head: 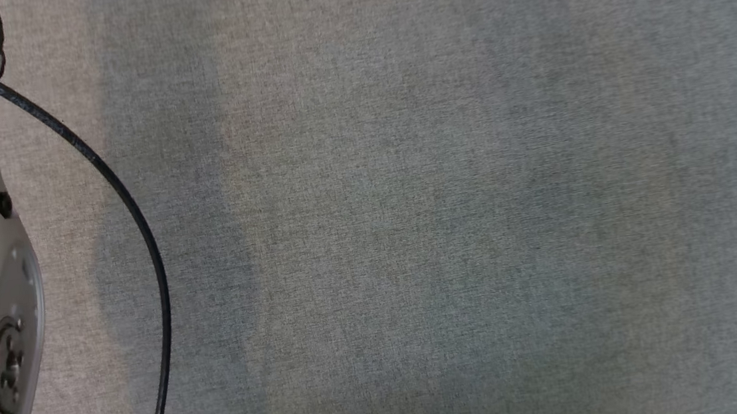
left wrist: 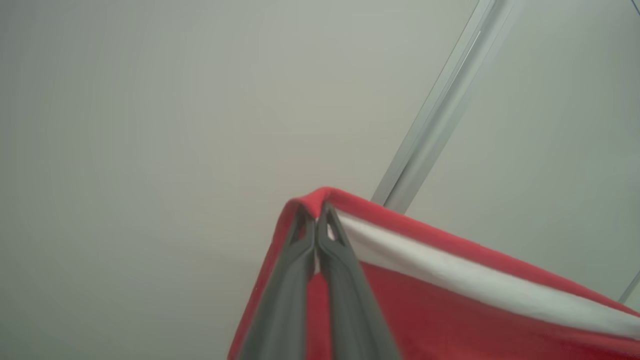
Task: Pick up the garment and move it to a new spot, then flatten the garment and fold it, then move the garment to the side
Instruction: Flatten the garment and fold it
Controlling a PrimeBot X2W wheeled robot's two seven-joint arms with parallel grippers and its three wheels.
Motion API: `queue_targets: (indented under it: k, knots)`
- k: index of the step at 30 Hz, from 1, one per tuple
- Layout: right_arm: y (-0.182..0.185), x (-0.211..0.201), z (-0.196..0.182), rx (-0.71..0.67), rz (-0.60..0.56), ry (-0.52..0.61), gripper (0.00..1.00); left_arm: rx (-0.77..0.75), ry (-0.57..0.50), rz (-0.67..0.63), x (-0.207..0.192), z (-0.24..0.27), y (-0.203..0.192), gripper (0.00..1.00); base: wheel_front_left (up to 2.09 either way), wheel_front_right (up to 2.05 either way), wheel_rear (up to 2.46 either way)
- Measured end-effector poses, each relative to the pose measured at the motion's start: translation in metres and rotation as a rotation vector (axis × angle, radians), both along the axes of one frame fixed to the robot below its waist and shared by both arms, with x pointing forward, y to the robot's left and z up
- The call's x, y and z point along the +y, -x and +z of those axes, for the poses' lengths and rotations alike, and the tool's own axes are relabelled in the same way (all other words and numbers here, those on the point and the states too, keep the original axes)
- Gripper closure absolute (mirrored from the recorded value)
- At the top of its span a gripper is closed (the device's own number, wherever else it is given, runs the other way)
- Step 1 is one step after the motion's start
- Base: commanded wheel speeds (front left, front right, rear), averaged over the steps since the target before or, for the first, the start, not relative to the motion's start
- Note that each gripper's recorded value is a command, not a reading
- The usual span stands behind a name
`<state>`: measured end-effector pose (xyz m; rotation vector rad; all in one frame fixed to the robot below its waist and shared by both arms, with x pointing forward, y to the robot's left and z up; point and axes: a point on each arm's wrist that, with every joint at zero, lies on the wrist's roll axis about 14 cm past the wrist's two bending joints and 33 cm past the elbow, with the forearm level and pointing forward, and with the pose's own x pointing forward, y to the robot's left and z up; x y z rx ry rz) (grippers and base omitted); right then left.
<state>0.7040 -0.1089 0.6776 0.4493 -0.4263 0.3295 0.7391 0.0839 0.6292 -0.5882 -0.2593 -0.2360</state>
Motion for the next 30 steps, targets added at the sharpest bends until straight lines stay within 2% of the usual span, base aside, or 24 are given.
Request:
queue_targets:
  k: [2,3,6,13,20,30]
  knots:
    - [-0.003,0.010,-0.042,0.059,0.015,0.017,1.00,0.026,0.008,0.009,0.007,-0.023,-0.005,1.00,0.00,0.00,0.00]
    - [-0.003,0.010,-0.042,0.059,0.015,0.017,1.00,0.026,0.008,0.009,0.007,-0.023,-0.005,1.00,0.00,0.00,0.00]
    - [-0.002,0.020,-0.094,0.161,0.038,0.047,1.00,0.114,-0.023,0.000,0.006,-0.069,-0.003,1.00,0.00,0.00,0.00]
    - [0.019,0.040,-0.173,0.361,0.114,0.100,1.00,0.272,-0.109,-0.010,0.010,-0.131,0.010,1.00,0.00,0.00,0.00]
    - [0.042,0.042,-0.204,0.518,0.168,0.085,1.00,0.454,-0.198,-0.066,0.007,-0.176,0.035,1.00,0.00,0.00,0.00]
    - [0.084,0.038,-0.229,0.749,0.245,0.063,1.00,0.572,-0.233,-0.090,0.012,-0.195,0.076,1.00,0.00,0.00,0.00]
